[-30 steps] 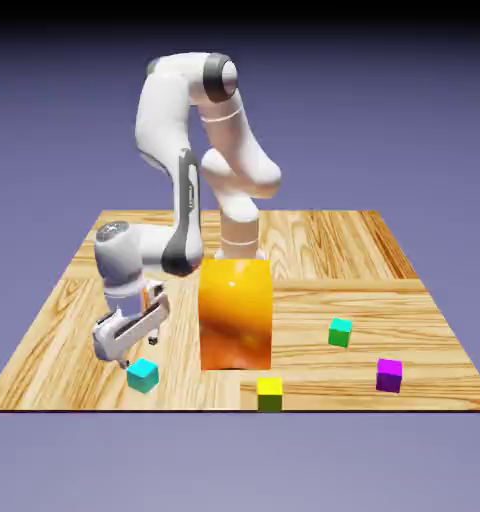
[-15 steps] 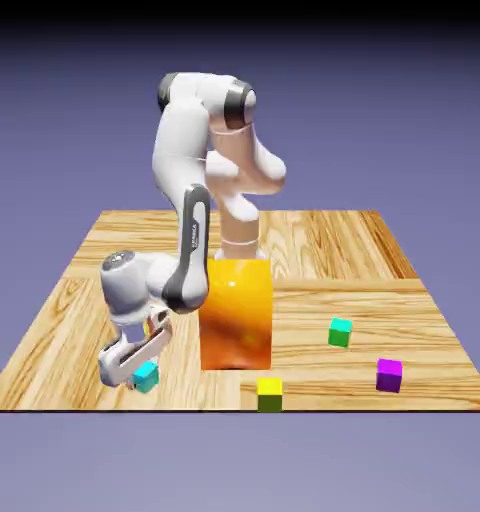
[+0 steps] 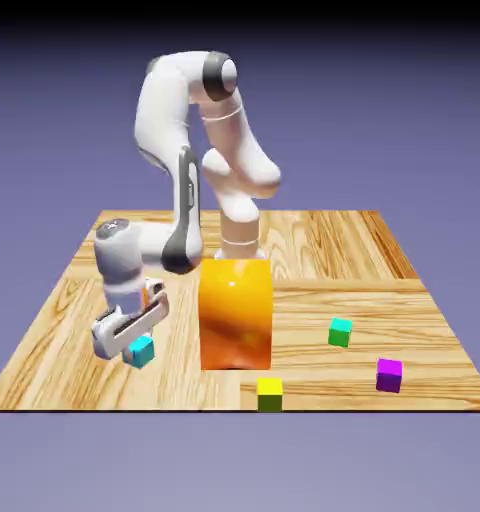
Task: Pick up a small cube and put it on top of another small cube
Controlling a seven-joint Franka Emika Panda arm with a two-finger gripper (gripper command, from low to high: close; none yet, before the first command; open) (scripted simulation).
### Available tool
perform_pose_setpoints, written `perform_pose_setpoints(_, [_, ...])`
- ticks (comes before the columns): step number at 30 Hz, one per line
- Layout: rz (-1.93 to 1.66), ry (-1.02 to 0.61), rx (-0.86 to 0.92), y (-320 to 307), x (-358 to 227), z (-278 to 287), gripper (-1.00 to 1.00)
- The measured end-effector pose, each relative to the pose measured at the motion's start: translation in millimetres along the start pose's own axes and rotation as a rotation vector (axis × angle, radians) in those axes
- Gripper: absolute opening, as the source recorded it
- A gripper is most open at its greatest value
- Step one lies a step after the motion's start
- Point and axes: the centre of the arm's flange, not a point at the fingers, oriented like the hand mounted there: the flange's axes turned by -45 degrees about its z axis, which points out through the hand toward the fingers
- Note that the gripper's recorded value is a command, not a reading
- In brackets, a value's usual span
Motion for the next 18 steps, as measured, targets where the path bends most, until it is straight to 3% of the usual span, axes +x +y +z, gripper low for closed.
perform_pose_setpoints(8, [-0.64,0.021,0.017,9.7,-196.3,-35.7,-1.0])
perform_pose_setpoints(18, [-1.433,0.015,-0.088,94.8,-363.0,-21.8,-1.0])
